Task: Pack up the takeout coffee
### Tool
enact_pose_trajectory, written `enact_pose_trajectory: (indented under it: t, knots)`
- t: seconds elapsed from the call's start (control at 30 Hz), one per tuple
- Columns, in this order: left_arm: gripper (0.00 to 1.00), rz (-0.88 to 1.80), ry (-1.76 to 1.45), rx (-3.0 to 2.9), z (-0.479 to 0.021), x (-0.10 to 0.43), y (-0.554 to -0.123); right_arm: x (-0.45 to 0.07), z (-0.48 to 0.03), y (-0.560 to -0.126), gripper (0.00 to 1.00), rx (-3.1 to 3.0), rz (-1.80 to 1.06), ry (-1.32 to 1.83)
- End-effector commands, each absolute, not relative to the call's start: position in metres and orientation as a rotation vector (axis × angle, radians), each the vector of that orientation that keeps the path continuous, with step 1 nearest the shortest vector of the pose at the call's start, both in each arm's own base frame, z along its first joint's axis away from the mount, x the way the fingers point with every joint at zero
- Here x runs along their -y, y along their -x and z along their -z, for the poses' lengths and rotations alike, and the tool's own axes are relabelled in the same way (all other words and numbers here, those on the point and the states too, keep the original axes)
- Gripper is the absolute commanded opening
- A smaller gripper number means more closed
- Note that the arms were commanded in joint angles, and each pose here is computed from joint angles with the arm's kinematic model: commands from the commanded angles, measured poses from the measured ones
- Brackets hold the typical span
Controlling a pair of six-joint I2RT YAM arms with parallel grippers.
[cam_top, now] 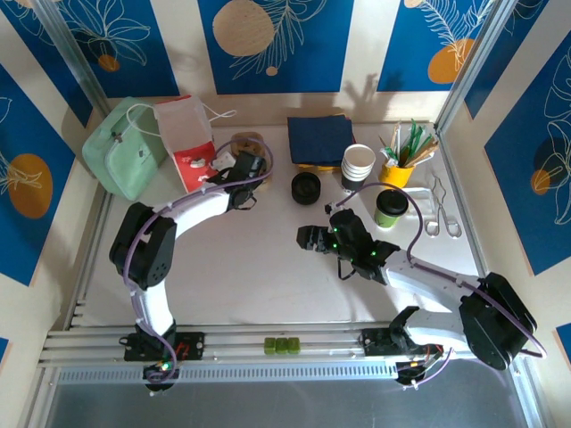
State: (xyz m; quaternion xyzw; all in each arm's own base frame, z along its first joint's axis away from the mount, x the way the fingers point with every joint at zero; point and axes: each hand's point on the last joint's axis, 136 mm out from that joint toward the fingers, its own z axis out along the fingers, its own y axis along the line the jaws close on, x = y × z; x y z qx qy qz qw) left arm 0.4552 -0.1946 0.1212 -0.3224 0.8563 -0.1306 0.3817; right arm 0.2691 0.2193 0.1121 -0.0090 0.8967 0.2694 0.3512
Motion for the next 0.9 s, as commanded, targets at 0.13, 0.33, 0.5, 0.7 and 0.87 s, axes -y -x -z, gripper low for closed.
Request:
enact_pose_trajectory:
  t: [0.13, 0.33, 0.5, 0.7, 0.87]
  knots:
    - [0.41, 0.368, 0.876, -2.166, -0.11, 0.191, -0.464, -0.221, -0.116, -0.275, 0.83, -2.311, -0.717, -0.002]
    - [0.38, 0.386, 0.874, -2.163, -0.108, 0.191, -0.468, -0.221, -0.115, -0.276, 0.83, -2.314, -0.713, -0.007]
    - [0.32, 0.423, 0.878, -2.148, -0.107, 0.193, -0.47, -0.221, -0.115, -0.277, 0.83, -2.318, -0.71, -0.009]
    - [0.3, 0.416, 0.884, -2.136, -0.108, 0.189, -0.472, -0.221, -0.114, -0.277, 0.83, -2.322, -0.708, -0.009]
    - [0.27, 0.418, 0.875, -2.126, -0.114, 0.188, -0.473, -0.221, -0.114, -0.277, 0.83, -2.32, -0.707, -0.01]
